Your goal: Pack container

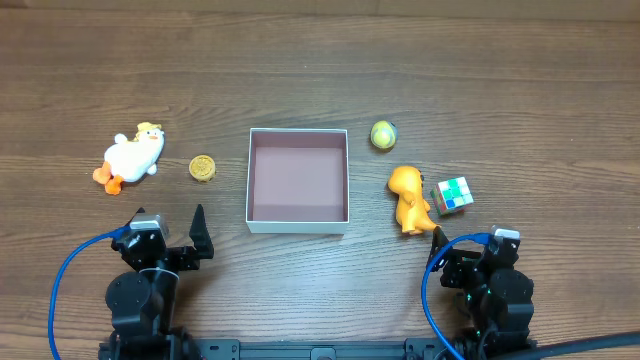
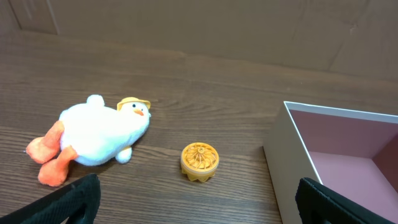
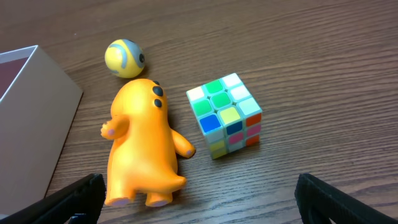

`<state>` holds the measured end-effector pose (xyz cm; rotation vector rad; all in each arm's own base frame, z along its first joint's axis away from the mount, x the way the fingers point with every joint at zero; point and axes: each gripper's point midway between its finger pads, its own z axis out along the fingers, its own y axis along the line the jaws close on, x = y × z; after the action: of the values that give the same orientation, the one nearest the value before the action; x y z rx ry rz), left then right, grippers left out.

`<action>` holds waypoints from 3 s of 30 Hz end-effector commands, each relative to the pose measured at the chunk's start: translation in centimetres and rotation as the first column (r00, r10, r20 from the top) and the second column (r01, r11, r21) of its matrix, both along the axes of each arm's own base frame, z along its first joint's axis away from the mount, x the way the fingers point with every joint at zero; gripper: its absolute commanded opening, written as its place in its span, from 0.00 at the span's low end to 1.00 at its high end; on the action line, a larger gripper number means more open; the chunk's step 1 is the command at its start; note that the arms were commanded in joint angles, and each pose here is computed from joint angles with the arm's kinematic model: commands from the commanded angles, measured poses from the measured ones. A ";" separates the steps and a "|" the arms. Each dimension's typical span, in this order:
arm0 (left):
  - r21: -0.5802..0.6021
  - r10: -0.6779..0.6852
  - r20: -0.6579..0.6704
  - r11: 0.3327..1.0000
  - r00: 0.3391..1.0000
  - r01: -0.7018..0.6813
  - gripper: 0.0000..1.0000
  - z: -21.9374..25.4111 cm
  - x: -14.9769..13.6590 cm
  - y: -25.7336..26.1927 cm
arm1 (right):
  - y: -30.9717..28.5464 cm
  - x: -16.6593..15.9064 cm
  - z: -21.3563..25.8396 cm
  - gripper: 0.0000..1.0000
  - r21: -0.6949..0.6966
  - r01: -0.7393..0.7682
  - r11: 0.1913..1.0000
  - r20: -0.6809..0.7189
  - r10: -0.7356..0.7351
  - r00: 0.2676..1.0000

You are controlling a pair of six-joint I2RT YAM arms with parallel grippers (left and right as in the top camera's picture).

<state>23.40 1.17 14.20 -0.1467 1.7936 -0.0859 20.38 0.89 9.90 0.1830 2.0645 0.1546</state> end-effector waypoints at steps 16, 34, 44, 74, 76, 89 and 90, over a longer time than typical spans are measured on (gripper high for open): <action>0.023 0.005 0.009 1.000 1.000 -0.005 1.00 0.1 0.0 0.2 | -0.1 0.0 -0.5 1.00 -0.011 0.000 1.000 -0.001 0.000 1.000; 0.023 0.005 0.009 1.000 1.000 -0.005 1.00 0.1 0.0 0.2 | 0.1 2.1 5.0 1.00 0.120 0.032 0.992 0.221 -0.058 0.973; 0.023 0.005 0.009 1.000 1.000 -0.005 1.00 0.1 0.0 0.2 | -0.1 0.4 17.2 1.00 0.197 0.021 0.980 0.362 -0.093 0.927; 0.023 0.005 0.008 1.000 1.000 -0.005 1.00 0.1 0.0 0.2 | -1.3 11.7 3.7 1.00 -0.059 0.005 0.998 -0.775 -0.049 0.629; 0.023 0.005 0.008 1.000 1.000 -0.005 1.00 0.1 0.0 0.2 | -1.5 11.5 2.7 1.00 -0.015 0.003 1.000 -0.782 -0.013 0.623; 0.023 0.005 0.008 1.000 1.000 -0.005 1.00 0.1 0.0 0.2 | -0.9 10.4 1.2 1.00 0.072 -0.231 0.970 -0.783 0.199 0.590; 0.023 0.005 0.009 1.000 1.000 -0.005 1.00 0.1 0.0 0.2 | -0.9 10.3 0.9 1.00 0.071 -0.243 0.968 -0.784 0.205 0.586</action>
<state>23.41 1.17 14.20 -0.1465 1.7925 -0.0859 31.03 -0.23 11.49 0.0748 2.9888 0.1974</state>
